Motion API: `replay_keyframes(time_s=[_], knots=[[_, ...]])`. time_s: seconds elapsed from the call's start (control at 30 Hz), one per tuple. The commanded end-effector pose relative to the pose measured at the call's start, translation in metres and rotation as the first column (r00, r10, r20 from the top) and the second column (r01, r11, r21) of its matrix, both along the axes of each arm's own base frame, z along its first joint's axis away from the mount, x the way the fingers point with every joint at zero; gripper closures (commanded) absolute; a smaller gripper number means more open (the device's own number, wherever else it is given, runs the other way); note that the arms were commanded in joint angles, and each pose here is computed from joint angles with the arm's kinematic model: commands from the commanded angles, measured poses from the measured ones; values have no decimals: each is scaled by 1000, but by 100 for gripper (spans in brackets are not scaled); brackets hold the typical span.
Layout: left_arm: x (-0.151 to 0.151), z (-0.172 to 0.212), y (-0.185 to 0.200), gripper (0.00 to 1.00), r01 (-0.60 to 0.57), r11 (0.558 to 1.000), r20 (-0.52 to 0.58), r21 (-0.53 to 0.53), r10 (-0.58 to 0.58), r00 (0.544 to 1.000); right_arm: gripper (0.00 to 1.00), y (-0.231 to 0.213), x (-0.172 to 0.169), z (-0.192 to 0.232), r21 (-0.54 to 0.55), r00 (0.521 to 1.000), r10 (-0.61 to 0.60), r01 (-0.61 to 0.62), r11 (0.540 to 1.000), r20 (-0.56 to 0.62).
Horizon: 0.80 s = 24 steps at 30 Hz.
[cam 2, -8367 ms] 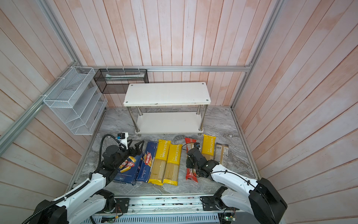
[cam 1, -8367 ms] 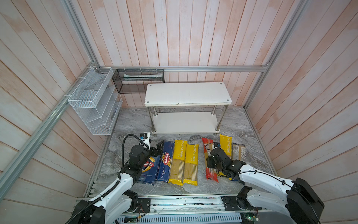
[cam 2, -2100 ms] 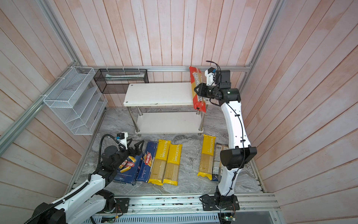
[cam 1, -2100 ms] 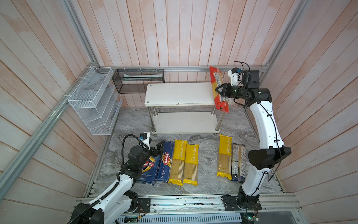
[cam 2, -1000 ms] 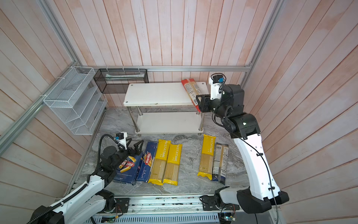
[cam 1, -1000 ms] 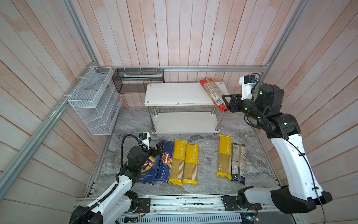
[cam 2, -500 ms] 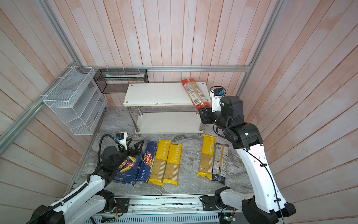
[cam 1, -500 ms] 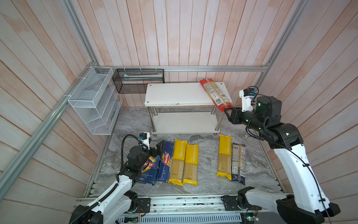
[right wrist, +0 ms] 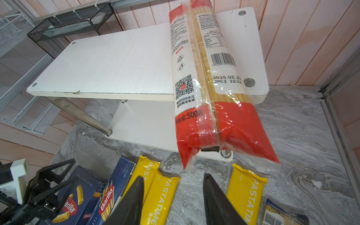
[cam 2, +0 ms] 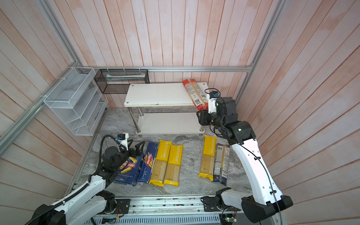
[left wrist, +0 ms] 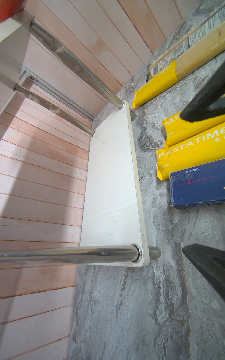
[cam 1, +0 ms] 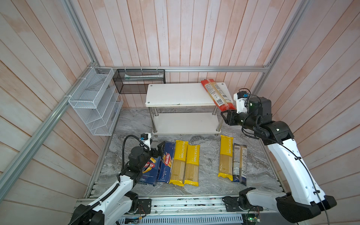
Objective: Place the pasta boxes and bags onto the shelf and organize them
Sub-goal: 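Tilt the red-and-clear bag down onto the shelf top with the right gripper, then stand the bag upright on the shelf top and open the right gripper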
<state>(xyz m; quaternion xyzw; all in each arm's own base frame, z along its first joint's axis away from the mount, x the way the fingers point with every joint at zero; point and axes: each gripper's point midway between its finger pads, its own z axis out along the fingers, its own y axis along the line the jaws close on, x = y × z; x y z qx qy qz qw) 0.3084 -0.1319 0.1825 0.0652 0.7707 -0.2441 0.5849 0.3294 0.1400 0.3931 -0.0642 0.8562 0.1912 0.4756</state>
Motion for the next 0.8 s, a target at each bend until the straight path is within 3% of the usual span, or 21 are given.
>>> replay_keyframes(time_s=[0.0, 0.77], knots=[[0, 1, -1, 0, 3, 1000, 11, 8, -3, 1000, 51, 7, 5, 2, 18, 1000, 21, -22, 1000, 14], [-1, 3, 0, 0, 5, 1000, 18, 8, -5, 1000, 51, 36, 25, -2, 74, 995, 98, -99, 992, 13]])
